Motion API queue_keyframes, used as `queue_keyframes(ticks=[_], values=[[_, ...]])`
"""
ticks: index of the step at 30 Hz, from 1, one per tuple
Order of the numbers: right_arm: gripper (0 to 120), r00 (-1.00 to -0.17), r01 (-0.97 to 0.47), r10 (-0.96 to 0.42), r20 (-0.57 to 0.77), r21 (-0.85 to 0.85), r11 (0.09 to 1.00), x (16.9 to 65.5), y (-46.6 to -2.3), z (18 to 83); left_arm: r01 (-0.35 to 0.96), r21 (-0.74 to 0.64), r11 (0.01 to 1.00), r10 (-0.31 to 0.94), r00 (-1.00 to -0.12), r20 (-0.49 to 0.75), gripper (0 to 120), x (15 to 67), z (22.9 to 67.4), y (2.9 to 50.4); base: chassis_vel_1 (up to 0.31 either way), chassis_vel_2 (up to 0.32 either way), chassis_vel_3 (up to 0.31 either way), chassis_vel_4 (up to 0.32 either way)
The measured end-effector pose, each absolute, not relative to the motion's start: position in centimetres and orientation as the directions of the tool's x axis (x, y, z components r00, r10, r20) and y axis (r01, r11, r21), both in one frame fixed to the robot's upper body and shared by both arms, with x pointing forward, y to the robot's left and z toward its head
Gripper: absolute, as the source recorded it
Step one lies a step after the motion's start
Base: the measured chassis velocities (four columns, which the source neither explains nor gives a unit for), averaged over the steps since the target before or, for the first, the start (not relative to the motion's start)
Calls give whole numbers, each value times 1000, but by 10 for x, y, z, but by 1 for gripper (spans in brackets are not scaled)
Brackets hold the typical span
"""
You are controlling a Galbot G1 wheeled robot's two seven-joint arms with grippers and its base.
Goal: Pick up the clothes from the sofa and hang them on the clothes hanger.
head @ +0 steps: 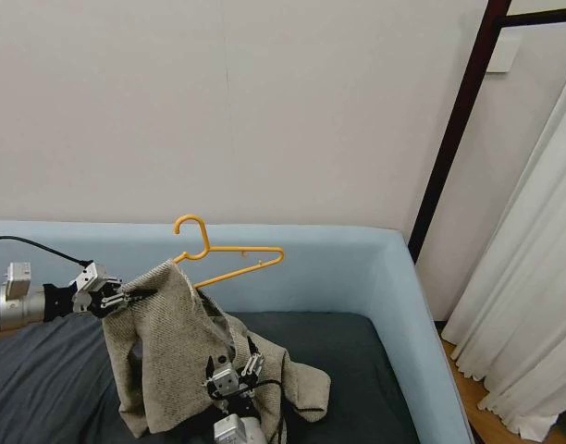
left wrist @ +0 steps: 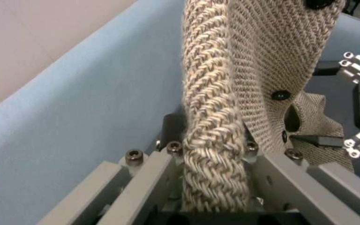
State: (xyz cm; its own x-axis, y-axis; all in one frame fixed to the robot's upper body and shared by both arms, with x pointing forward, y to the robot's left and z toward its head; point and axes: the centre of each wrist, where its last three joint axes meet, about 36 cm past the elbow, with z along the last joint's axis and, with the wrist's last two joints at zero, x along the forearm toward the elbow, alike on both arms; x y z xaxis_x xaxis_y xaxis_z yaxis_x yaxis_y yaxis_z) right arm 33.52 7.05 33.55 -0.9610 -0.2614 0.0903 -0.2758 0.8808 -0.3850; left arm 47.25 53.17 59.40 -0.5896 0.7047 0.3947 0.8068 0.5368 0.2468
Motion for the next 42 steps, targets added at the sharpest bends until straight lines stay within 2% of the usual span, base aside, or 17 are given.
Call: queue_keyframes(ticks=[3, 7, 13, 22, 23, 27, 28, 33, 40, 42], values=[[98, -966, -260, -242, 96, -393, 882, 340, 67, 332, 807, 245, 537, 705, -589, 395, 6, 473, 593, 533, 0, 0, 0, 0], [85, -969, -244, -207, 138, -372, 896, 340, 57, 328, 807, 244, 538, 705, -589, 396, 6, 473, 590, 533, 0, 0, 0, 0], [73, -959, -246, -181, 218, -325, 913, 331, 48, 326, 817, 235, 526, 717, -575, 394, 6, 480, 583, 528, 0, 0, 0, 0], [39, -949, -226, -149, 279, -270, 936, 333, 39, 334, 832, 220, 509, 734, -553, 394, 6, 488, 574, 519, 0, 0, 0, 0], [39, -949, -226, -149, 279, -270, 936, 333, 39, 334, 832, 220, 509, 734, -553, 394, 6, 488, 574, 519, 0, 0, 0, 0], [20, -948, -228, -151, 279, -270, 936, 348, 19, 337, 844, 219, 489, 748, -535, 392, 6, 495, 567, 514, 0, 0, 0, 0], [20, -948, -228, -151, 279, -270, 936, 348, 19, 337, 844, 219, 489, 748, -535, 392, 6, 495, 567, 514, 0, 0, 0, 0], [0, -953, -234, -165, 254, -274, 933, 374, -13, 345, 858, 217, 465, 767, -513, 384, 6, 504, 564, 507, 0, 0, 0, 0], [0, -934, -276, -210, 290, -213, 937, 383, -30, 351, 868, 218, 447, 777, -497, 385, 6, 511, 561, 506, 0, 0, 0, 0], [0, -921, -315, -260, 292, -160, 936, 392, -41, 361, 873, 223, 433, 786, -487, 381, 6, 515, 561, 506, 0, 0, 0, 0]])
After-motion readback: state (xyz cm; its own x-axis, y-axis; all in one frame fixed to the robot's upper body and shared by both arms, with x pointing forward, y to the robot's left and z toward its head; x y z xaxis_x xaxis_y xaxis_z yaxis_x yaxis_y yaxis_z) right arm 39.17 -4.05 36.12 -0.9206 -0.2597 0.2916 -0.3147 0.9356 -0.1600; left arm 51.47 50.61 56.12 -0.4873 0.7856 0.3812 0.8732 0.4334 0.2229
